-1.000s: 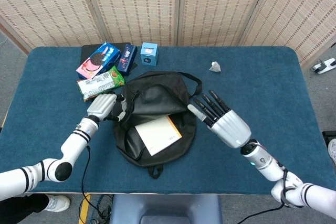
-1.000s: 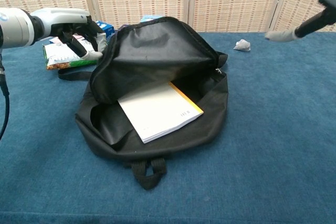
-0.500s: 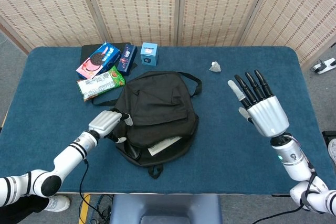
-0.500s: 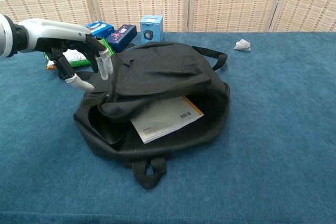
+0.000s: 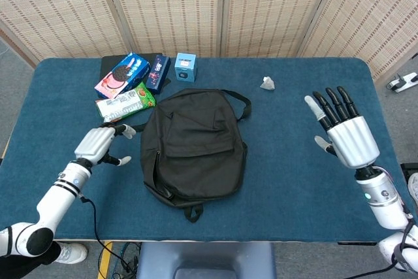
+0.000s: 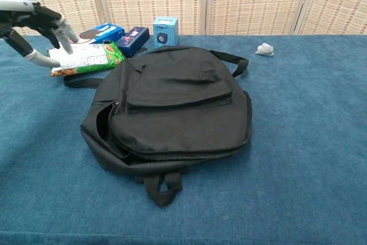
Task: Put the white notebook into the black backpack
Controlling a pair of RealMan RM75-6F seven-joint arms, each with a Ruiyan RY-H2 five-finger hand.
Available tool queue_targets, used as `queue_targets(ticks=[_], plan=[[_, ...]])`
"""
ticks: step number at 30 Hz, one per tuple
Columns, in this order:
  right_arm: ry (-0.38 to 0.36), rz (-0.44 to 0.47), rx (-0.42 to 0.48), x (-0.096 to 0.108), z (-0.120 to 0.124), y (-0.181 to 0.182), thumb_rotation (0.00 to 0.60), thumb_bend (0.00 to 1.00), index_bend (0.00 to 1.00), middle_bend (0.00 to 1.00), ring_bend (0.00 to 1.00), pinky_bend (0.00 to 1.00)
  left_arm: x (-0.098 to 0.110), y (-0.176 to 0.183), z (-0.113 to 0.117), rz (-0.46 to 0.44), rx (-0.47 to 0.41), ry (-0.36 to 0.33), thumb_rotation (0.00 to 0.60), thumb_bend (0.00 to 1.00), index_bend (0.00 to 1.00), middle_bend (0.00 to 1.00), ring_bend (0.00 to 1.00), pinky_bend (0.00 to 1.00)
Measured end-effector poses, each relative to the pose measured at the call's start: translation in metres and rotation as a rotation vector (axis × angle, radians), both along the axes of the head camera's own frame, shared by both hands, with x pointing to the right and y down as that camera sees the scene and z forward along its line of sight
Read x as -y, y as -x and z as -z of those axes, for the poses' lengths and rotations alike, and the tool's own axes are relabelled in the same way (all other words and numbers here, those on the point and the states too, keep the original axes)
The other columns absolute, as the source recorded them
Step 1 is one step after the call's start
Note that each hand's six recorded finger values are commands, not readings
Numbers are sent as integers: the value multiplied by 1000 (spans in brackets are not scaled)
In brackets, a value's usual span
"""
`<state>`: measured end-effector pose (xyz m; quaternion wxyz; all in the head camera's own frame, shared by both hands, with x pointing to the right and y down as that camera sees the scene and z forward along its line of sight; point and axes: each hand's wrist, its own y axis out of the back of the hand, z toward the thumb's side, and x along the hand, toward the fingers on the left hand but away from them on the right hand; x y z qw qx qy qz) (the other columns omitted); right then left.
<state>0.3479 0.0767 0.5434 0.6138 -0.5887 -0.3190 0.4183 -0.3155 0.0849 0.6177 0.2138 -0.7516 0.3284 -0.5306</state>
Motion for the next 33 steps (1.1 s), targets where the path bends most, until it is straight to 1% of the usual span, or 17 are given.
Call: queue_targets(ticks=[2,5,8,10,11,14,19,23,28,33], plan=[[33,-14,3,-2,0,-9,600,118,71,167,32,172,0,17,3,34,29,-28,600,242,359,328,281,133],[70,-38,15,-8,0,-21,600,186,142,232,126,268,-1,41,8,77,78,-77,600,241,361,328,281,133],[120,-72,28,-17,-2,-35,600,235,220,286,183,324,-7,65,14,120,132,-128,600,241,362,328,281,133],[152,-100,25,-25,-4,-46,600,260,265,306,203,344,-12,80,18,146,161,-157,600,241,363,328,281,133],[162,-111,21,-28,-4,-50,600,272,290,313,209,350,-16,89,21,163,178,-175,600,241,364,328,281,133],[191,-158,15,-39,-5,-62,600,295,323,322,213,354,-27,107,30,195,214,-218,600,241,366,328,281,133],[257,-255,38,-60,-5,-82,600,326,335,326,215,354,-49,129,43,211,260,-274,600,241,363,327,276,133],[272,-313,38,-73,-3,-96,600,327,344,328,215,354,-70,142,53,214,309,-305,600,241,362,318,273,133],[286,-377,36,-89,1,-110,600,328,351,329,215,354,-92,154,65,237,360,-334,600,241,359,312,267,133],[299,-409,47,-100,4,-116,600,332,351,329,215,354,-116,157,74,251,373,-319,600,241,359,307,264,131]])
